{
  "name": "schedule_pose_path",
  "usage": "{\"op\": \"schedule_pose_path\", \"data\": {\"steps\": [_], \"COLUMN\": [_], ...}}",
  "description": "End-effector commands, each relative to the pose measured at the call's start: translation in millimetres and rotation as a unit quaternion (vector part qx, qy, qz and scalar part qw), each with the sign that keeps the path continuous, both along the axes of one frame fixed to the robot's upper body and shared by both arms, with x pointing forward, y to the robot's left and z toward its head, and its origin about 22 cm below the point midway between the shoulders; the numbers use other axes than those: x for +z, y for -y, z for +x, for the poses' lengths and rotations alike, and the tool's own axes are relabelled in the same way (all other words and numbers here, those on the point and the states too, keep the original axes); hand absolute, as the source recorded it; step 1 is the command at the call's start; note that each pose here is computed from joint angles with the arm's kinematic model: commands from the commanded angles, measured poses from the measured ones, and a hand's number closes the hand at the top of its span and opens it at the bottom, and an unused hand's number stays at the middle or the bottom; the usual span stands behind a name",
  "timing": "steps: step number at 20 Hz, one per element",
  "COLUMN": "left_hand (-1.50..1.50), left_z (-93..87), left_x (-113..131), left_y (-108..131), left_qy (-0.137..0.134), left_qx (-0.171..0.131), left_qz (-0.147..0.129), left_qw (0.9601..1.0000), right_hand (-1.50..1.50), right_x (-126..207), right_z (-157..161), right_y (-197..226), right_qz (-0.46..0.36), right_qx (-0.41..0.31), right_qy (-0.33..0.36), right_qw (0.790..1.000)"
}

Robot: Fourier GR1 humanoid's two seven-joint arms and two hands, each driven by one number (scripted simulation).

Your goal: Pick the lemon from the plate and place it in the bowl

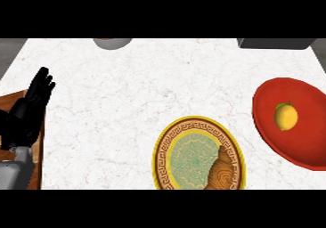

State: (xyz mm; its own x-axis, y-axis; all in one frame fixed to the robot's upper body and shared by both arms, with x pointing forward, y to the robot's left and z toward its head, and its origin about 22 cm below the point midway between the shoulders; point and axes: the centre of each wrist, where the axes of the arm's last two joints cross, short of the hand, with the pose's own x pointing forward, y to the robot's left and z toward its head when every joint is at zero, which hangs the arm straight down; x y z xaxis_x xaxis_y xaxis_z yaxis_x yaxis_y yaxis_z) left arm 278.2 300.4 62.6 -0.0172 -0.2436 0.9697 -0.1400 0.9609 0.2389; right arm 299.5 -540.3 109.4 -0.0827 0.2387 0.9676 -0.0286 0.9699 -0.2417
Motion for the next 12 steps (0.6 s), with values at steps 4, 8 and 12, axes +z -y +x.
{"op": "schedule_pose_path", "data": {"steps": [4,8,12], "left_hand": [0.0,0.0,0.0], "left_z": [-9.1,-5.4,-0.8], "left_x": [-5,-3,-4], "left_y": [-5,-1,-3], "left_qy": [0.001,0.0,0.003], "left_qx": [0.001,-0.002,0.002], "left_qz": [-0.002,0.001,-0.002], "left_qw": [1.0,1.0,1.0], "right_hand": [-1.5,-1.5,-1.5], "right_x": [19,20,23], "right_z": [-56,-57,-58], "right_y": [51,52,52], "right_qz": [0.059,0.082,0.094], "right_qx": [0.033,0.053,0.067], "right_qy": [0.011,0.011,0.026], "right_qw": [0.998,0.995,0.993]}}
